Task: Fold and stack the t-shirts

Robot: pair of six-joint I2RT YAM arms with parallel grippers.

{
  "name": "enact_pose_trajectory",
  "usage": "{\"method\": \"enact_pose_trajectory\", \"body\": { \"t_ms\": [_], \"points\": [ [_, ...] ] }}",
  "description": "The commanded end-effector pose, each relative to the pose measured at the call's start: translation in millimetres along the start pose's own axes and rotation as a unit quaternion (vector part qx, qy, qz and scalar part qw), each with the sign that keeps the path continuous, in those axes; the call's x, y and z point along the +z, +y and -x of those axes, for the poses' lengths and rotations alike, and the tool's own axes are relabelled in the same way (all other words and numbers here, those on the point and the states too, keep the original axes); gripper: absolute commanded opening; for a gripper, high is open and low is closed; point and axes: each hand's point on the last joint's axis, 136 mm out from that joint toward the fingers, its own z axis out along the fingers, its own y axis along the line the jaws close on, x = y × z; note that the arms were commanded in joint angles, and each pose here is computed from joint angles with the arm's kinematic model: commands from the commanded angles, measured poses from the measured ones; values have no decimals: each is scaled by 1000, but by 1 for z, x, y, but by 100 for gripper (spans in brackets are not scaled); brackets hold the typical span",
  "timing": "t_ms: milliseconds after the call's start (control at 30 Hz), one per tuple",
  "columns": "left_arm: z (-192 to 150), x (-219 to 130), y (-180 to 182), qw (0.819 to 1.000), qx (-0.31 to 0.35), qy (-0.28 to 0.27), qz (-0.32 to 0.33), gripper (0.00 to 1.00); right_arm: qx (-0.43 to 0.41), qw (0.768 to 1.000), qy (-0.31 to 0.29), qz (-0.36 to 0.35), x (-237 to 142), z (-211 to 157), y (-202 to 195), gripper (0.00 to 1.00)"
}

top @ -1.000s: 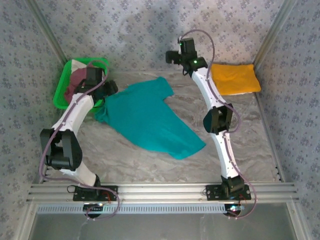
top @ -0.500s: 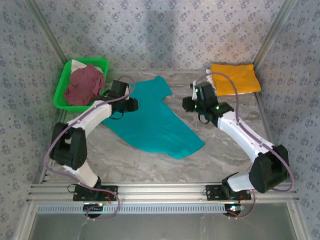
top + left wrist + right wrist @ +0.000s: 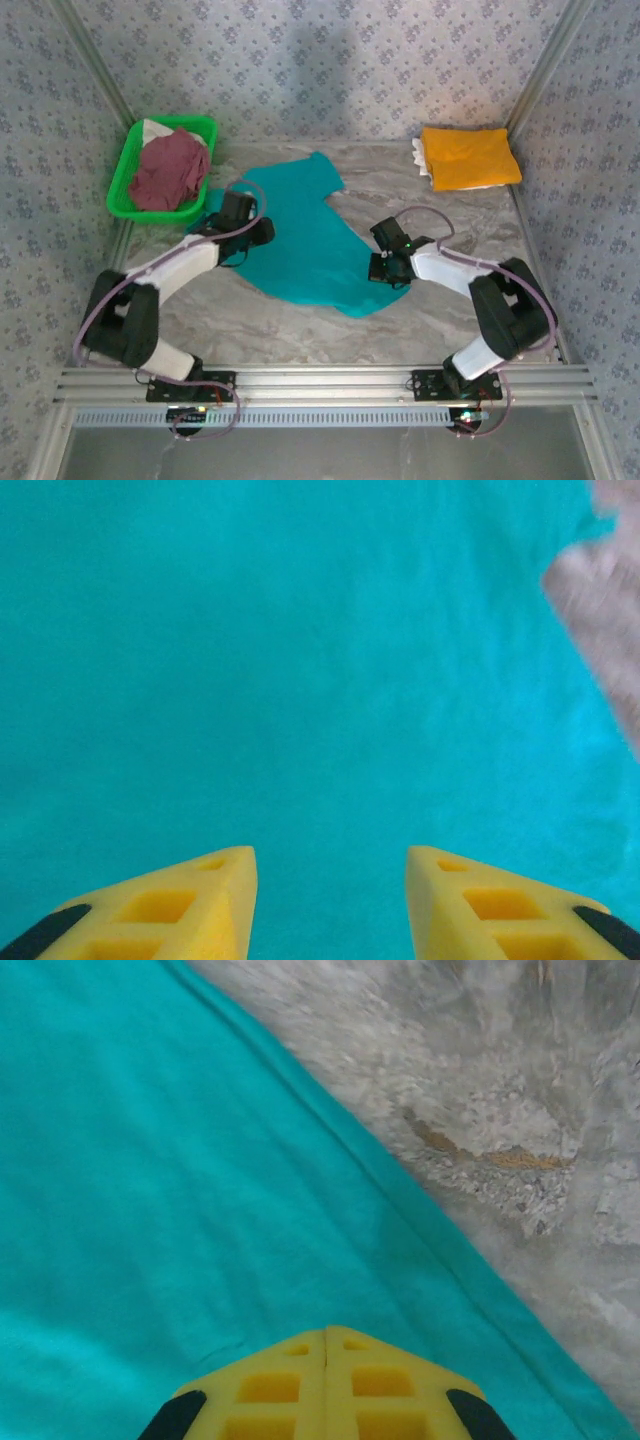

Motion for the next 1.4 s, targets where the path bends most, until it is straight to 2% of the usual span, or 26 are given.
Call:
{"method": "enact_pose_trajectory", "body": {
  "t_ms": [0,200,400,567,667,767,833,900,933,1000,1100,1200,1300,1367],
  "points": [
    [38,-34,25,995,-61,-74,18,45,39,999,10,-35,19,-3,-18,0],
    [18,-80,93,988,-94,-60,109,45,96,994,16,-57,34,9,-41,0],
    [-7,-94,133,980,-134,-43,143,45,134,990,2,-31,43,57,-59,0],
    [-9,-74,125,987,-111,-13,115,46,136,991,15,-1,48,121,-54,0],
    [-12,-58,123,989,-100,12,108,44,145,989,5,4,55,162,-60,0],
    [-13,-42,112,993,-91,27,73,44,145,989,-16,11,61,202,-65,0],
    [-13,-35,103,994,-86,37,56,46,135,990,-33,37,53,227,-56,0],
    [-13,-31,95,996,-71,42,46,47,120,989,-55,59,29,240,-41,0],
    [-13,-30,91,996,-64,41,43,48,111,989,-70,63,15,241,-33,1],
    [-11,-27,87,997,-59,37,39,50,99,987,-97,83,-14,237,-18,8],
    [-7,-24,79,997,-61,31,19,50,88,982,-127,111,-47,212,-2,17],
    [-7,-17,74,998,-52,24,12,53,68,982,-131,120,-54,167,7,23],
    [-10,-3,79,998,-47,42,22,54,64,981,-126,134,-57,120,14,28],
    [-14,6,85,997,-46,51,36,47,58,983,-117,132,-55,95,18,32]
  ]
}}
